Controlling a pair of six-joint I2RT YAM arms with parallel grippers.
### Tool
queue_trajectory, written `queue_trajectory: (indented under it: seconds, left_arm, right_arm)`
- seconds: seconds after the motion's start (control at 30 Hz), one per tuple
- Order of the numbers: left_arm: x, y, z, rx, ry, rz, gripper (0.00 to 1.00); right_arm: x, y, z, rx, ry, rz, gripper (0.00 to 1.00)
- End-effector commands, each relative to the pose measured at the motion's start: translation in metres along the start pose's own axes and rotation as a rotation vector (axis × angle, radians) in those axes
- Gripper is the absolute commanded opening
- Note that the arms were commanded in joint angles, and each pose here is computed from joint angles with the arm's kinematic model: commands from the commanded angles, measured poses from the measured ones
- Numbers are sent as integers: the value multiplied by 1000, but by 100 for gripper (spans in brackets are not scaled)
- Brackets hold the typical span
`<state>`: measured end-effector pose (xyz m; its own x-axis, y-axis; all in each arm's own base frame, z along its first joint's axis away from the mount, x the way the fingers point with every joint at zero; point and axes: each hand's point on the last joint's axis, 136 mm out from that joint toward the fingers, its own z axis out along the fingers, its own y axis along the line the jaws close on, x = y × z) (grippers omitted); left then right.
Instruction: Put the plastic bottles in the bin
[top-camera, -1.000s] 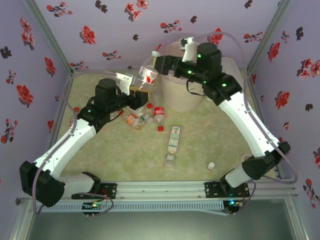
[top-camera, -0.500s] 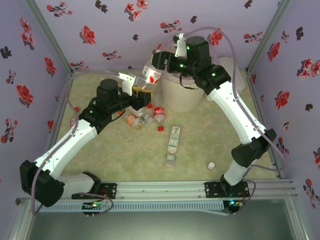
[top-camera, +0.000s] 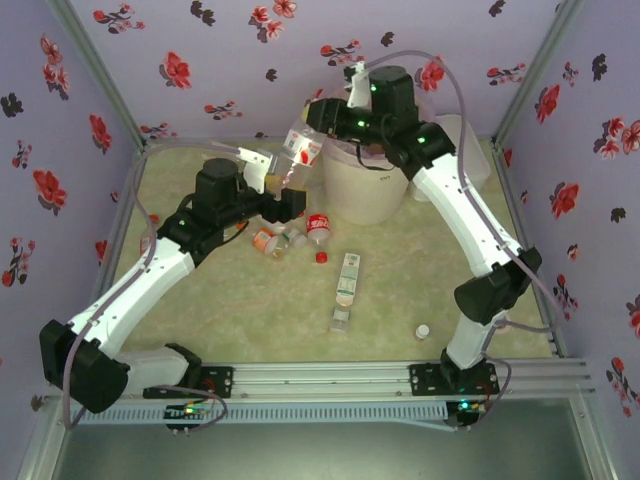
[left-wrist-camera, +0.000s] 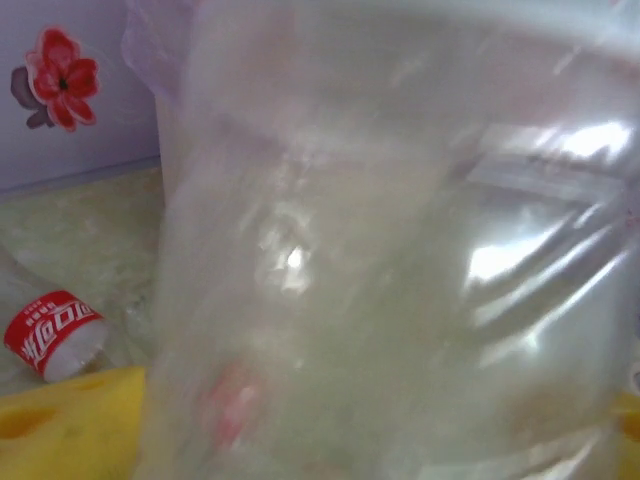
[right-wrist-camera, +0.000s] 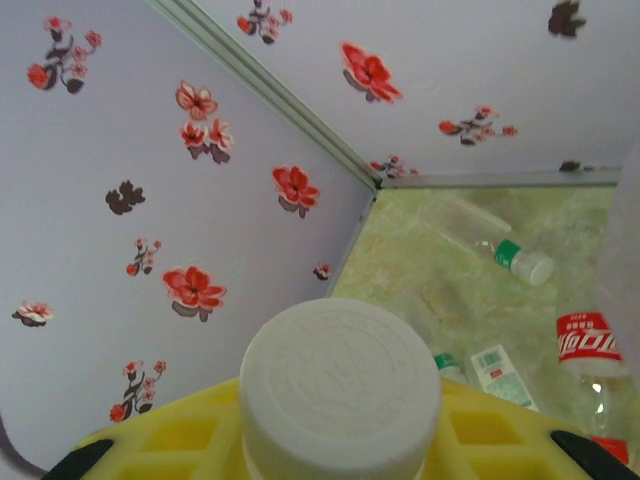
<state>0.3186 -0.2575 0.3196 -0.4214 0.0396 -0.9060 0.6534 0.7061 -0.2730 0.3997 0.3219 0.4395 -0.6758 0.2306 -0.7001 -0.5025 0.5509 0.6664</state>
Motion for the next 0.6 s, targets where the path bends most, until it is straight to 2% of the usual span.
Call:
queue_trajectory:
  seconds: [0.0,0.07,0.17,0.4,0.5,0.57]
  left_arm:
    - [-21,-4,-14,-20,-56,10,100]
    - [-21,1,-20,-53,-48,-10,100]
    - [-9,24,-33,-178,12,-79,100]
    - [54,95,-74,-501,216,-299,100]
    - [80,115,-96,-627,298,-335,100]
    - [96,126,-110,-694,352,-352,100]
  right_arm:
    - [-40,14,-35,-4,-112,-85,21]
    - [-59,15,-53,11,-170,-111,19]
    - [-89,11,-81,46,-268,-144,16]
    - [-140,-13,-139,237,-484,-243,8]
    - [-149,-26,-147,325,-513,-295,4]
    - [-150,-39,-142,365,-487,-307,4]
